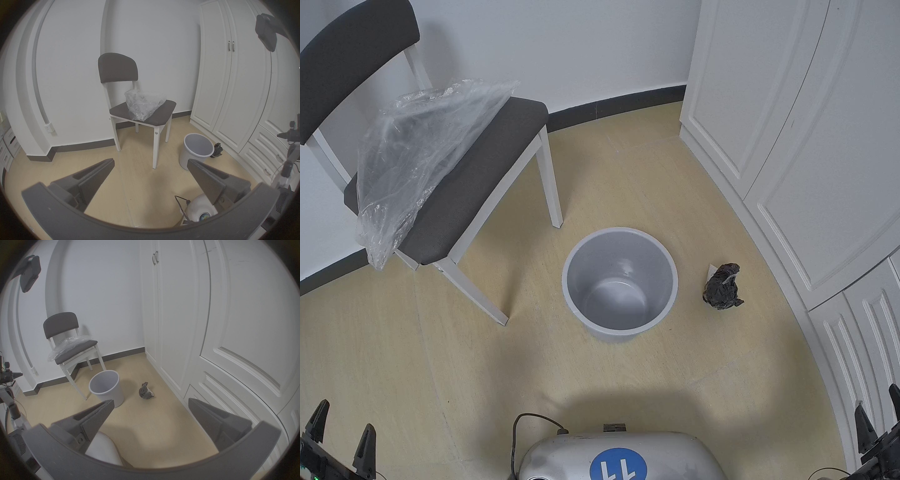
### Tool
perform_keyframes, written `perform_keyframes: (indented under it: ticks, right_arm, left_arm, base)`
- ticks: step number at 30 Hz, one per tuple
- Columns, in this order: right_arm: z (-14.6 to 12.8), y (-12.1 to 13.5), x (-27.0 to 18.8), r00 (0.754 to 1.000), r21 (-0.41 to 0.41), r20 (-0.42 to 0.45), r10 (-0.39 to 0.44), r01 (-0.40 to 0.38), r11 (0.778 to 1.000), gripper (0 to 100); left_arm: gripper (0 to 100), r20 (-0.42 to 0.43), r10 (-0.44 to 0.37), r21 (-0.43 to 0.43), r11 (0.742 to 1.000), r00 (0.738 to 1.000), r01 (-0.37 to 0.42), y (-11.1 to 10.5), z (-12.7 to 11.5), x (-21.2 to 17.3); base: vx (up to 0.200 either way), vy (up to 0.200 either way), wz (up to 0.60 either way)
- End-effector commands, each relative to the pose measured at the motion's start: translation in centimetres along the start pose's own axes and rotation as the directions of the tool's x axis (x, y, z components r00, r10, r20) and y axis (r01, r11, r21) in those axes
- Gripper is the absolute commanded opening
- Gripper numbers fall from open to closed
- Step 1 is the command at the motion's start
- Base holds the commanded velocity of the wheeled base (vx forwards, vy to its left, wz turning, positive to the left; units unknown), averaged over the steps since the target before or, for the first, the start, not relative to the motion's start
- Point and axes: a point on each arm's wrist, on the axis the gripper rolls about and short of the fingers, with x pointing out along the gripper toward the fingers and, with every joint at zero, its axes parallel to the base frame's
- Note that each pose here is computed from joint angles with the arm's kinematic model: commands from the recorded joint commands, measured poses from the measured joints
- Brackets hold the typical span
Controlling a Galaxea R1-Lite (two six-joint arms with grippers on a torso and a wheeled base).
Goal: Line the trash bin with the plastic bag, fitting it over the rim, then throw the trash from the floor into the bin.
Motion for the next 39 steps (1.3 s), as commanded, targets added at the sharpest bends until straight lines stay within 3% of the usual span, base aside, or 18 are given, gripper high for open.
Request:
perform_keyframes:
  ticks: [1,11,21,39]
  right_arm:
    - [-0.48,-0.01,0.00,1.000,0.000,0.000,0.000,0.000,1.000,100]
    - [-0.54,-0.01,0.01,1.000,-0.003,-0.003,0.002,-0.002,1.000,100]
    - [-0.53,0.04,0.01,1.000,-0.061,-0.002,0.017,-0.017,0.998,100]
    - [-0.44,0.04,-0.01,1.000,-0.049,0.004,0.017,-0.017,0.999,100]
  left_arm:
    - [100,0.000,-0.001,0.000,1.000,1.000,0.001,0.01,-0.46,0.00]
    - [100,-0.002,-0.004,0.026,1.000,1.000,0.004,0.00,-0.50,0.01]
    - [100,-0.001,-0.021,0.073,0.997,1.000,0.021,-0.04,-0.51,0.00]
    - [100,0.001,-0.016,0.061,0.998,1.000,0.016,-0.04,-0.49,0.00]
  base:
    - [0.000,0.000,0.00]
    - [0.000,0.000,0.00]
    - [0.000,0.000,0.00]
    - [0.000,0.000,0.00]
